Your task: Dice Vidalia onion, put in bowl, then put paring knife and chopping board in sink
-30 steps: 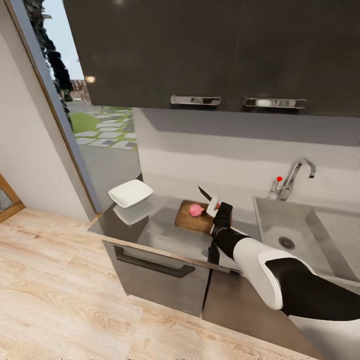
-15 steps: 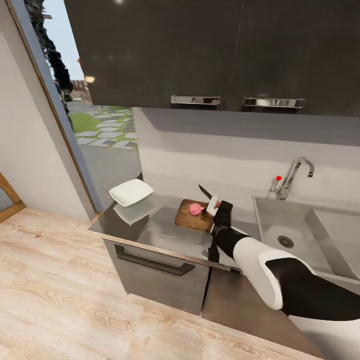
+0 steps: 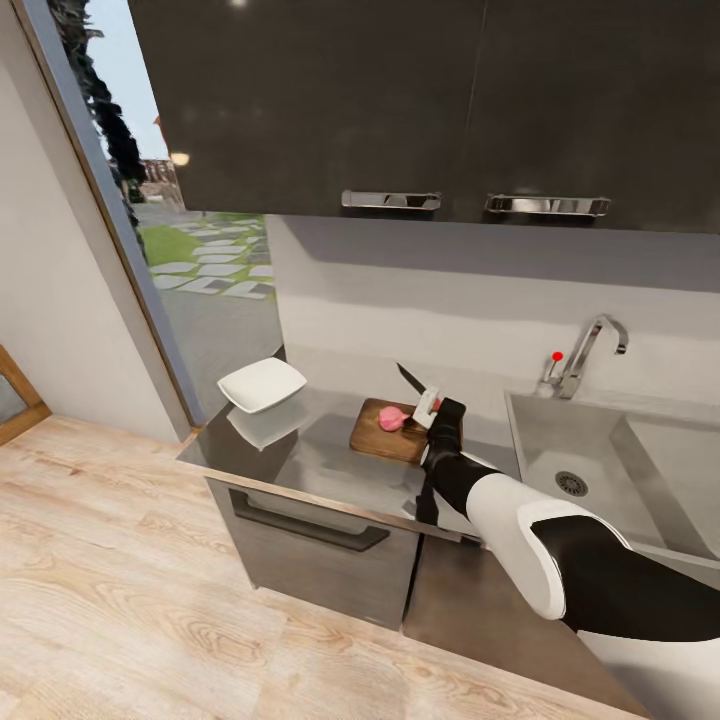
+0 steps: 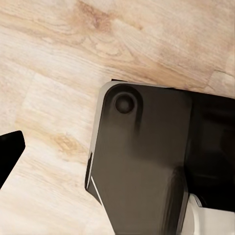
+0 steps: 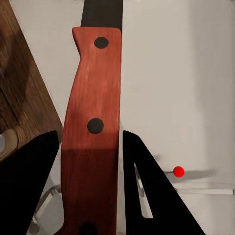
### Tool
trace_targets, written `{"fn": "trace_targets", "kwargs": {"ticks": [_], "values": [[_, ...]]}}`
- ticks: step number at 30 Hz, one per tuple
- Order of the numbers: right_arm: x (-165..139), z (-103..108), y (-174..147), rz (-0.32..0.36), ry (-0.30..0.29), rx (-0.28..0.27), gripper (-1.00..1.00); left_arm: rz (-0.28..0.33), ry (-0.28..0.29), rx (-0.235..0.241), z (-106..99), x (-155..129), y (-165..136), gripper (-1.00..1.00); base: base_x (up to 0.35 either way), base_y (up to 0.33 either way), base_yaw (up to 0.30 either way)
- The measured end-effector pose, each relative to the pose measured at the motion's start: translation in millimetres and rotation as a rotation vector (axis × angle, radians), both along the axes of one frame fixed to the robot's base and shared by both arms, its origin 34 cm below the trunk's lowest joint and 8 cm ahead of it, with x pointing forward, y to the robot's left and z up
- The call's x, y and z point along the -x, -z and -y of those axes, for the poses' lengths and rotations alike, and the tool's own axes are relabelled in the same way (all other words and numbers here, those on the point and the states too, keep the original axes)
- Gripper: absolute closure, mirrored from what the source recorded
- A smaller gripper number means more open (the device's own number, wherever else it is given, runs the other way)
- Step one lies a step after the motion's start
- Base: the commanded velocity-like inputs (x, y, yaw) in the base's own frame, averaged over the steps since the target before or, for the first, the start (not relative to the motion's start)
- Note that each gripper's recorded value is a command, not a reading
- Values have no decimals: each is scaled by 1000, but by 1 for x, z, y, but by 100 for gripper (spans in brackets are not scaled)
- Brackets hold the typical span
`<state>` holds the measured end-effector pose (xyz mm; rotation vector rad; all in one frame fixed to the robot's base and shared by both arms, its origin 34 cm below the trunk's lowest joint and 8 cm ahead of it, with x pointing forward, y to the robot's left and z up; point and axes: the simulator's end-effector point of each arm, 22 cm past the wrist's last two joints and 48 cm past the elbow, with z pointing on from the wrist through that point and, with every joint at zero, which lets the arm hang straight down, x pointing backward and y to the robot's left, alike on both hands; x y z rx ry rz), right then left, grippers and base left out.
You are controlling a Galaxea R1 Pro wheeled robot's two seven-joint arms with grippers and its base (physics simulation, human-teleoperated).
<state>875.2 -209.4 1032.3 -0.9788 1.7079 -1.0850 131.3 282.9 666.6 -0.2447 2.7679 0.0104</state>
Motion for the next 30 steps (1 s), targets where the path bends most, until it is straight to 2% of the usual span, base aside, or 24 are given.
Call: {"fn": "trace_targets", "kwargs": {"ticks": [8, 19, 30], "values": [[-2, -7, 1, 6, -29, -24, 100, -3, 0, 1, 0, 1, 0, -100, -40, 23, 0], [-2, -8, 0, 10, -32, -25, 100, -3, 2, 1, 0, 1, 0, -100, -196, 181, 0], [-2, -8, 0, 7, -31, -25, 100, -4, 0, 0, 0, 2, 0, -100, -21, 18, 0]]}}
